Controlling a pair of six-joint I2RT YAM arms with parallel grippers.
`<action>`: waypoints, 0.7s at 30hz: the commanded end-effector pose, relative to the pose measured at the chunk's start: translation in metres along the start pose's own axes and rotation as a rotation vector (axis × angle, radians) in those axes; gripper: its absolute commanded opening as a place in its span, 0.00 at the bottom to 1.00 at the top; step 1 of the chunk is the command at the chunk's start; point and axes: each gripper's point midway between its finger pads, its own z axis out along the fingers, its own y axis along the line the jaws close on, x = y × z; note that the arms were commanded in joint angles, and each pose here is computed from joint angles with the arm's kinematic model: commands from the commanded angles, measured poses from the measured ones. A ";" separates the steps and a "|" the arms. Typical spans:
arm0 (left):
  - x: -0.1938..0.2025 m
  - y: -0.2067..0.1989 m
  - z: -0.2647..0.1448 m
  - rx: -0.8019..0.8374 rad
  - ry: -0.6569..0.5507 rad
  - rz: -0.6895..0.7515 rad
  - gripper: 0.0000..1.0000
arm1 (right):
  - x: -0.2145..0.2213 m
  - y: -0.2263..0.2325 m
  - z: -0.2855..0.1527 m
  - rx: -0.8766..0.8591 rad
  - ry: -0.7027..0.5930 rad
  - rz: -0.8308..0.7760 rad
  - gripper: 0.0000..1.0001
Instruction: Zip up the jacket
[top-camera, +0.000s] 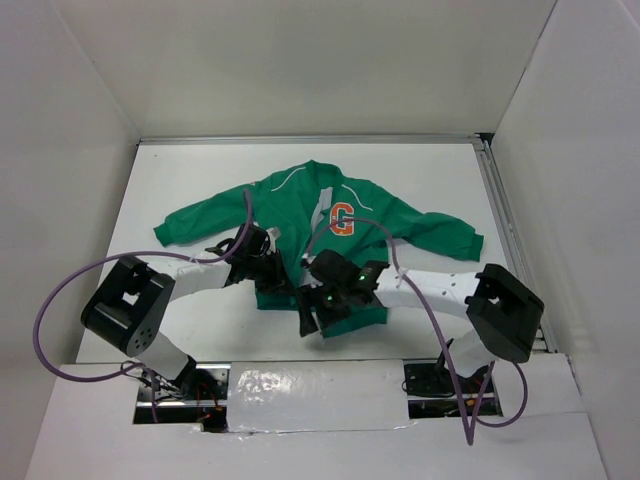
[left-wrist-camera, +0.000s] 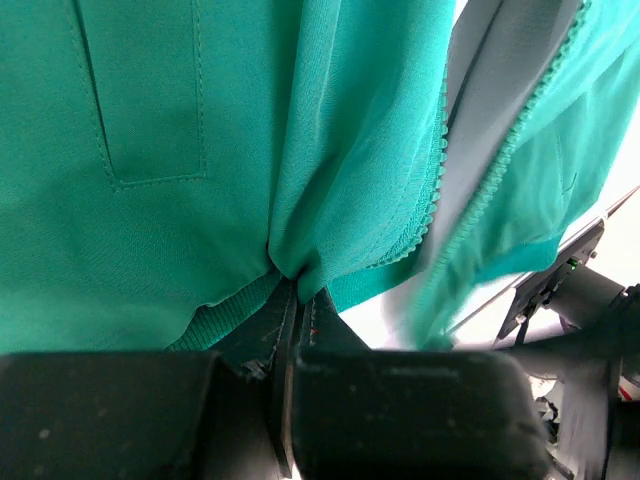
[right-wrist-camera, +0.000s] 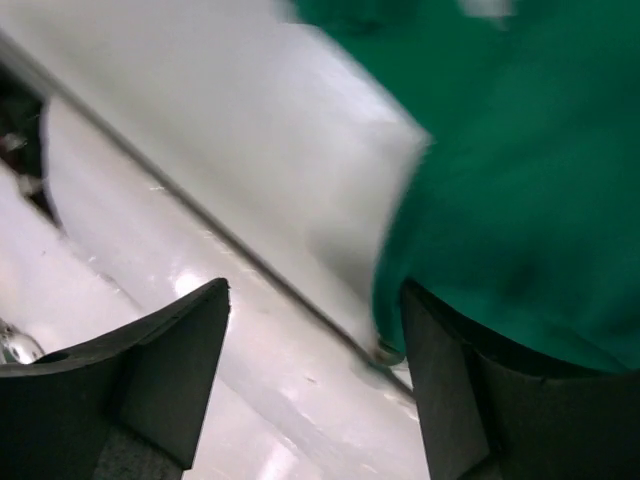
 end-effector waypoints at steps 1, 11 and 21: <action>-0.008 0.004 0.000 -0.013 -0.038 0.006 0.00 | -0.010 0.056 -0.001 -0.070 -0.031 -0.183 0.77; -0.006 0.001 -0.002 -0.002 -0.042 0.013 0.00 | -0.016 0.039 -0.012 0.154 -0.148 -0.097 0.85; 0.003 -0.004 -0.005 0.007 -0.039 0.030 0.00 | -0.002 -0.042 -0.026 0.486 -0.217 0.274 0.81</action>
